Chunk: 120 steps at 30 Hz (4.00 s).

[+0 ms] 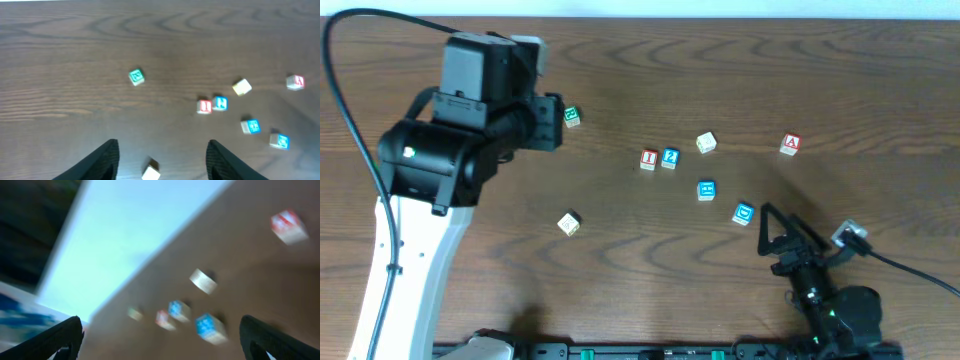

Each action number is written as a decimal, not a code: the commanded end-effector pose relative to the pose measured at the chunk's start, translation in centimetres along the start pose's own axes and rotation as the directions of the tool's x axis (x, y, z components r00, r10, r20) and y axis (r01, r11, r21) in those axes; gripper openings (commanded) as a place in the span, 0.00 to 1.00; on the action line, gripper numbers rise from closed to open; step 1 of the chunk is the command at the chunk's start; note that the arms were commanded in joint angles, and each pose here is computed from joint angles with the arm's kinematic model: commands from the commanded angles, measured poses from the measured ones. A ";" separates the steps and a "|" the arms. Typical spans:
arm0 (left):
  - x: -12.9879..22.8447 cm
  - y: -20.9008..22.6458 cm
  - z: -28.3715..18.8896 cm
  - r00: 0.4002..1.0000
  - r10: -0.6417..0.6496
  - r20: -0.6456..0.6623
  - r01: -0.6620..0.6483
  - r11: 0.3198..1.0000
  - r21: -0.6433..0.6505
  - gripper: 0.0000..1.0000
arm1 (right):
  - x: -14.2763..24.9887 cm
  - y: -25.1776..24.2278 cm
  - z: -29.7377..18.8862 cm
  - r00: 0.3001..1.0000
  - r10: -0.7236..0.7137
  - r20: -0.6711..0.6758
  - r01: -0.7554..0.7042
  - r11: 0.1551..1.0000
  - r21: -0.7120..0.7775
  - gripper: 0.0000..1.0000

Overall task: Spell out Ai2
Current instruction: 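Retract the left arm and grasp the red 'A' block with the right gripper, then carry the 'A' block with the right gripper and place it left of 'I'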

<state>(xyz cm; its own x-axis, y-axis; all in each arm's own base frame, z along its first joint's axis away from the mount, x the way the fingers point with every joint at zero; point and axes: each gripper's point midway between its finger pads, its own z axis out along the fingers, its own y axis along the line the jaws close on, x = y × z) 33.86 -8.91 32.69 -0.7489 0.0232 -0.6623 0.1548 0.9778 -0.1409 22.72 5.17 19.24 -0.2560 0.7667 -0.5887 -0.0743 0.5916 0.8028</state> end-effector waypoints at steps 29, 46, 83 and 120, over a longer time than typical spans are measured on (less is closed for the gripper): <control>1.1 8.3 2.5 0.998 -0.061 -0.013 0.059 0.985 -0.160 0.67 | -6.6 -16.1 19.6 0.762 0.111 -0.638 0.486 0.553 0.677 0.99; 1.7 8.5 4.0 0.996 -0.071 -0.060 0.061 0.986 -0.158 0.68 | -1.8 -21.5 20.1 0.714 0.192 -0.674 0.547 0.447 0.707 0.89; 1.6 8.6 4.0 0.996 -0.070 -0.057 0.060 0.985 -0.159 0.68 | 2.0 -20.2 21.1 0.632 0.247 -0.735 0.514 0.576 0.635 0.01; 2.4 16.1 1.4 0.961 -0.278 0.003 0.272 0.938 -0.217 0.68 | 25.8 2.1 24.0 0.371 -0.001 -0.929 0.662 0.701 0.264 0.01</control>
<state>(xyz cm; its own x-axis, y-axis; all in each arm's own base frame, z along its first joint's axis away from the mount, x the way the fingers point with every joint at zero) 35.50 6.83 27.71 -0.7570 -0.2634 -0.5980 -0.2158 0.9646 -0.1516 38.22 32.91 3.56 -0.9948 0.0212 -0.0999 0.0025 0.9831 0.1828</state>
